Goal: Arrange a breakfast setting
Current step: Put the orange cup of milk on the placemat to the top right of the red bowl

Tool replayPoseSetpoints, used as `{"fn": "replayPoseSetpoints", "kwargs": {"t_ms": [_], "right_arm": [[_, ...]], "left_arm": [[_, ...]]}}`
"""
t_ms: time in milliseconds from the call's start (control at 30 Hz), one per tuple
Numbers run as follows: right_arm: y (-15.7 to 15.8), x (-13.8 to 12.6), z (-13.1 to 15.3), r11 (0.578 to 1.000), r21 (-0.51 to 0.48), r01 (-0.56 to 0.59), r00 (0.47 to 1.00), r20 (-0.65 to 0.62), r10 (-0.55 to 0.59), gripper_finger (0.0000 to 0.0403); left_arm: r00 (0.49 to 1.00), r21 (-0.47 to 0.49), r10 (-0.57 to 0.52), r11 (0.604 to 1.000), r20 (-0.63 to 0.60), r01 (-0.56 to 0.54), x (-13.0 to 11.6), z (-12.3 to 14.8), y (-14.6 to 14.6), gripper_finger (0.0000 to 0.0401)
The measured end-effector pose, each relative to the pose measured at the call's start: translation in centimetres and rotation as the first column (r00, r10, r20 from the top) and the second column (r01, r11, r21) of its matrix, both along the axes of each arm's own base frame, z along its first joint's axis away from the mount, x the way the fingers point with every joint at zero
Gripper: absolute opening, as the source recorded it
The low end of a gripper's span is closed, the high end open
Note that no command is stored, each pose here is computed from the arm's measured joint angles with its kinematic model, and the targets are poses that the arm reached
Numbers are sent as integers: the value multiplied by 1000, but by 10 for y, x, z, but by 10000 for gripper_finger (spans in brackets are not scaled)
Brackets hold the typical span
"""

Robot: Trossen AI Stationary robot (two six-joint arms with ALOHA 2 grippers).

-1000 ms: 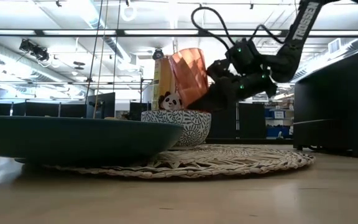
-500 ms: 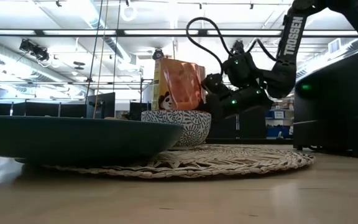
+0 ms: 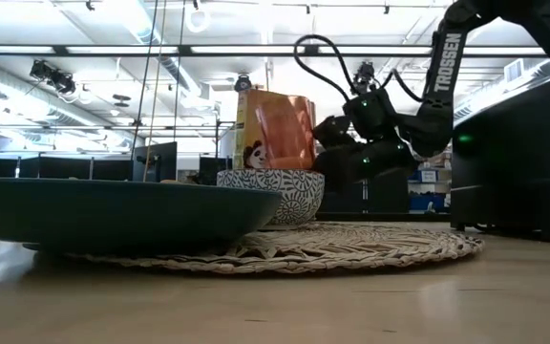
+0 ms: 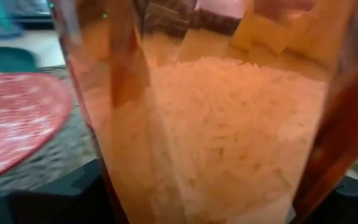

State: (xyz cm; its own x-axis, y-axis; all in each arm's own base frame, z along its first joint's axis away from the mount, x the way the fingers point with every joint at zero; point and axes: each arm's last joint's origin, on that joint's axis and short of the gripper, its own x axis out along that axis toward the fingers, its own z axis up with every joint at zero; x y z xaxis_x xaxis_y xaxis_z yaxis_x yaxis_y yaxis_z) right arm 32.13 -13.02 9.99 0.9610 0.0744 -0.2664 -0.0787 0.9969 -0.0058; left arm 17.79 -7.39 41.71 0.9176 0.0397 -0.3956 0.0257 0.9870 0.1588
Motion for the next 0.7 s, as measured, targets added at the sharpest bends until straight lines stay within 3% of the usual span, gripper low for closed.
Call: {"fn": "replayPoseSetpoints", "kwargs": {"t_ms": [267, 700], "right_arm": [[-12, -10, 1, 977, 38, -210, 977, 47, 208, 323], [-19, -6, 7, 923, -10, -384, 919, 94, 383, 323]], "left_arm": [[1000, 16, -1, 1000, 17, 1, 2, 2, 1, 144], [996, 36, -46, 998, 73, 43, 7, 7, -1, 144]]}}
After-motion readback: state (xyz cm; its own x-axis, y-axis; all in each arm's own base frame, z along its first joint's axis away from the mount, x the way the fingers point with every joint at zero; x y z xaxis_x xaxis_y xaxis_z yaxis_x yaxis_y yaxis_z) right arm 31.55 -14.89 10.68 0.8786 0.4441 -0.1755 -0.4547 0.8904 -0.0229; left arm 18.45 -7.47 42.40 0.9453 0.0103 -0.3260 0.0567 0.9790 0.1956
